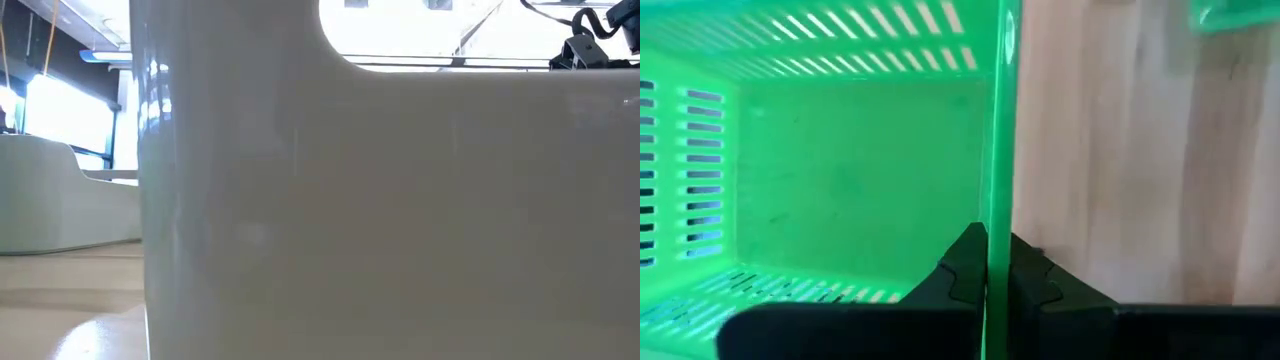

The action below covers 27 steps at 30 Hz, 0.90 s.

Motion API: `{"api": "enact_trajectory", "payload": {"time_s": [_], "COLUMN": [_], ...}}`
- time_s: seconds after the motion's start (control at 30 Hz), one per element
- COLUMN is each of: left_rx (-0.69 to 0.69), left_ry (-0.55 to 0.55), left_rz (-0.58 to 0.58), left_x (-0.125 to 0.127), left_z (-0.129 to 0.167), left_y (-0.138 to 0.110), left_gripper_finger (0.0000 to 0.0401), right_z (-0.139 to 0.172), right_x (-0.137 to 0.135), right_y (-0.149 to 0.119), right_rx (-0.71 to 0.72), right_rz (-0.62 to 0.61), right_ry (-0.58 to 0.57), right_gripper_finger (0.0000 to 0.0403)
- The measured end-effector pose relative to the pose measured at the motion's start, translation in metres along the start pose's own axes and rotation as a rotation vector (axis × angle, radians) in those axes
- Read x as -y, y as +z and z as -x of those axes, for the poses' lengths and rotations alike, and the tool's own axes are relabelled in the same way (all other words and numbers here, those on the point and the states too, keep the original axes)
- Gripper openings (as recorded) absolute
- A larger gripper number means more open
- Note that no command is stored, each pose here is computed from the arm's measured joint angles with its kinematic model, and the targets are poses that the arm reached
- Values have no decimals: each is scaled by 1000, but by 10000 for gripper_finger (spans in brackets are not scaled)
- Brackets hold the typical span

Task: Stack baskets on shelf by color
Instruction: Put the middle green bin on the shelf

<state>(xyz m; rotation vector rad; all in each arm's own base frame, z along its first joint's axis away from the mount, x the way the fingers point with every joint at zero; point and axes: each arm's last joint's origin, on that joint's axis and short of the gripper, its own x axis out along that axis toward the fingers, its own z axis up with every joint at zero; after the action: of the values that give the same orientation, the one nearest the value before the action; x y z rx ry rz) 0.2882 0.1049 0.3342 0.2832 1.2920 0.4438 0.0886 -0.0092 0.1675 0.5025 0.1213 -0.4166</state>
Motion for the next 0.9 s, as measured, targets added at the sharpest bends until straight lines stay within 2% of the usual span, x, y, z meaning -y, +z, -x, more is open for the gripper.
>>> {"api": "enact_trajectory", "payload": {"time_s": [0.3,0.67,0.9], "left_rx": [2,10,-34], "left_ry": [-121,-198,-251], "left_rz": [16,29,43], "left_x": [-40,-51,-57], "left_z": [-21,-27,-35], "left_y": [-14,-21,-28], "left_gripper_finger": [0,0,0], "right_z": [0,0,0], "right_x": [0,0,0], "right_y": [0,0,0], "right_rx": [1,2,2], "right_rz": [-2,-3,-3], "right_ry": [-2,-2,-3], "right_gripper_finger": [73,73,73]}}
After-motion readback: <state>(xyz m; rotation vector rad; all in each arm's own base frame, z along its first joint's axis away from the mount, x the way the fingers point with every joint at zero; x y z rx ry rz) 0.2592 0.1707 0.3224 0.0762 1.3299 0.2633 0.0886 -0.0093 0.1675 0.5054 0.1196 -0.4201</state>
